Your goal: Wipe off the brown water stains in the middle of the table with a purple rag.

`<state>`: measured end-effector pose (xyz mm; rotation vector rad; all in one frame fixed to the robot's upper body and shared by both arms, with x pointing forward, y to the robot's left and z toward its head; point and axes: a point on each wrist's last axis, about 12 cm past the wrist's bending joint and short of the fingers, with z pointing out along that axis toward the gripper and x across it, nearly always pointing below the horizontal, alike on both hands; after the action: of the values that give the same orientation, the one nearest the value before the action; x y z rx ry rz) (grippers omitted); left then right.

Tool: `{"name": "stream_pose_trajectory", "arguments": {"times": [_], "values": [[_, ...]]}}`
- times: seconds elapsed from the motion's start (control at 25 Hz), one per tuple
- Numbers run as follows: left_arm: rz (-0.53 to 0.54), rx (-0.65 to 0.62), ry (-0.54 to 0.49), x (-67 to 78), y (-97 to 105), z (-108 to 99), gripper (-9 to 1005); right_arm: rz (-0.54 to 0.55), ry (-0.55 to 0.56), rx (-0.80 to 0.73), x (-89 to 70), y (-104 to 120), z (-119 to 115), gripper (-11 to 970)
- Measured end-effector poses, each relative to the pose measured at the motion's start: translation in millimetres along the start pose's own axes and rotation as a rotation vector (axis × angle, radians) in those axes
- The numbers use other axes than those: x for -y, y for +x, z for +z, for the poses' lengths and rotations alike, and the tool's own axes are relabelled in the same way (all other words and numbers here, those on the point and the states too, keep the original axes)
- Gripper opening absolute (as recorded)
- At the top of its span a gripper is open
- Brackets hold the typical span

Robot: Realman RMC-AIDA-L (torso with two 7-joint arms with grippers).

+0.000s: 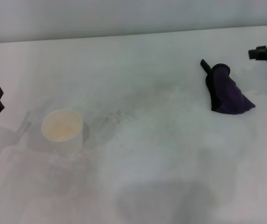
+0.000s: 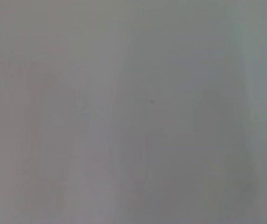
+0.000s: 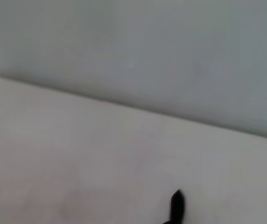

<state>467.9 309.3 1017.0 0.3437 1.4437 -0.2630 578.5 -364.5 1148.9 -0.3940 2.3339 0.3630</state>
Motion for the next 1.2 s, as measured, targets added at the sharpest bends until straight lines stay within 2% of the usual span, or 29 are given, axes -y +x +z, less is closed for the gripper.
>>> {"name": "stream_pose_trajectory", "arguments": {"times": [0.32,0.6,0.84,1.2], "values": [[0.002,0.008,-0.010,-1.4,-1,1,872,0.039,-0.047,0.277,25.0,28,-14,258],[0.000,0.022,-0.045,-5.8,-3,2,873,0.081,-0.007,0.475,42.2,54,-20,258],[-0.001,0.042,-0.084,-10.5,-6,5,872,0.078,0.034,0.592,44.9,71,-15,258],[-0.004,0.062,-0.100,-13.3,-9,15,873,-0.020,0.188,0.770,35.8,103,-3,258]]}}
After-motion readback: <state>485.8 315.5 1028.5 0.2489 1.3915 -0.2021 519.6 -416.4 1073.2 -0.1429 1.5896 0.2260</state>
